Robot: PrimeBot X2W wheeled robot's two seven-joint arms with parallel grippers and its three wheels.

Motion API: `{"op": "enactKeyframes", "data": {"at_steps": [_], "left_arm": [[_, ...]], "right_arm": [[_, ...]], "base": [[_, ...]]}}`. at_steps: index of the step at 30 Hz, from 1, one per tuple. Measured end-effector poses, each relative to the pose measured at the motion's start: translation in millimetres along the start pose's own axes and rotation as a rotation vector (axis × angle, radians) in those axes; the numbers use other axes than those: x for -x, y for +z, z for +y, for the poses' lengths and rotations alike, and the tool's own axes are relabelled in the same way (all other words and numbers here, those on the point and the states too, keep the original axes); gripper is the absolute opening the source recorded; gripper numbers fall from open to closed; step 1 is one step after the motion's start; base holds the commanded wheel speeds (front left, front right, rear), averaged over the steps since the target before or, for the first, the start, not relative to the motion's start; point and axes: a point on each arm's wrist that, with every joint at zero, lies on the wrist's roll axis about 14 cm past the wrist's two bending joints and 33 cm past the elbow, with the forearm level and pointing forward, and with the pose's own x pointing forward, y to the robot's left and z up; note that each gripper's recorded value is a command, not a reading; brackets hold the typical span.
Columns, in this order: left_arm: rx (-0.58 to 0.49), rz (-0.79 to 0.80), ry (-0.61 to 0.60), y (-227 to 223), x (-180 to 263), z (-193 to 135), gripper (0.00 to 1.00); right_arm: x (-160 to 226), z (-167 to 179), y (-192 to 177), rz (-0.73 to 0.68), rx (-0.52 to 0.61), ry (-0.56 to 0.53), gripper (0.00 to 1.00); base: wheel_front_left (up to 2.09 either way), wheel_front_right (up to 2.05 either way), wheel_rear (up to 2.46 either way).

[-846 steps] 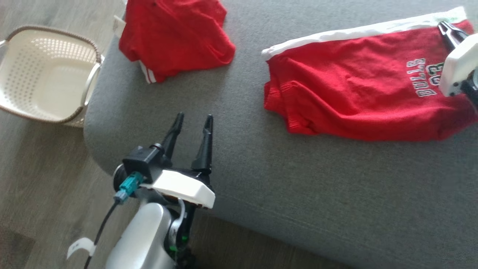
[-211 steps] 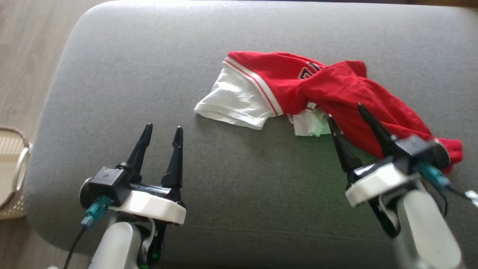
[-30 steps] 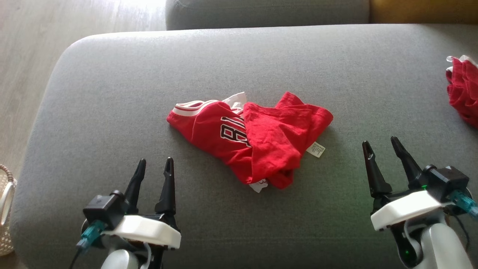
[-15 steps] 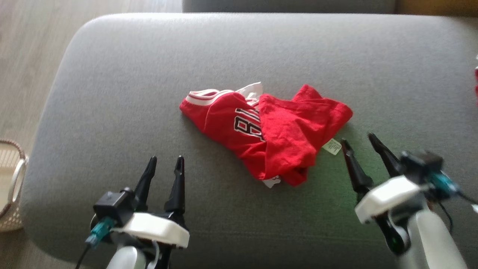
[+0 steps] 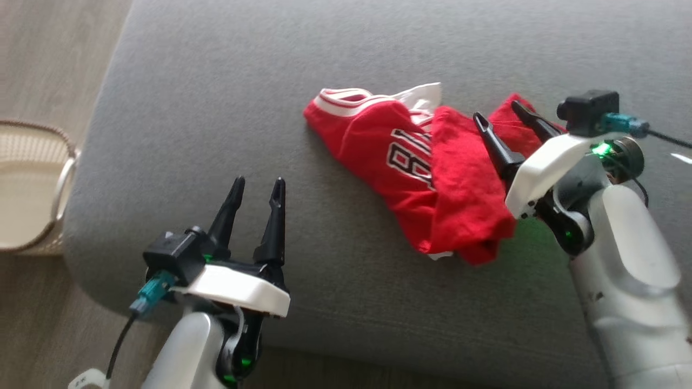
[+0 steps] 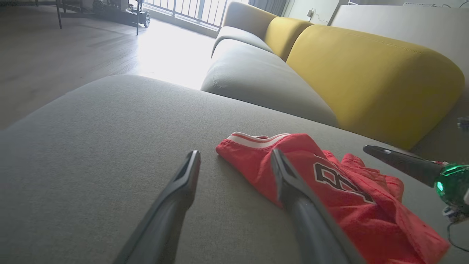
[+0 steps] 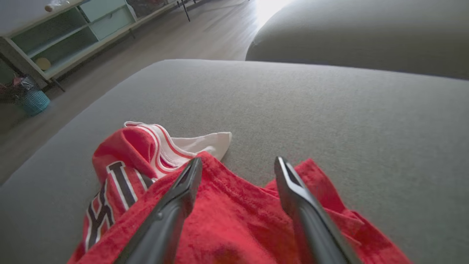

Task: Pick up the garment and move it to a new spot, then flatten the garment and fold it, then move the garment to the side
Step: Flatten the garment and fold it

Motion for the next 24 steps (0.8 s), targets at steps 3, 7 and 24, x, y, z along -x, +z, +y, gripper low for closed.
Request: {"op": "enactKeyframes", "data": {"at_steps": [3,7,24], "left_arm": [[-0.006,-0.006,0.024,3.0,-0.5,7.4,1.00],[0.002,0.004,0.050,0.5,2.9,13.6,1.00],[0.005,0.013,0.089,-1.4,8.6,21.3,1.00]], "right_arm": [[-15.5,13.0,-15.8,0.071,-0.042,0.042,1.00],[-30.3,32.7,-28.3,0.132,-0.044,0.103,1.00],[-46.9,48.0,-52.9,0.238,0.063,0.166,0.00]], "base": [[0.00,0.00,0.00],[0.00,0.00,0.00],[0.00,0.00,0.00]]}}
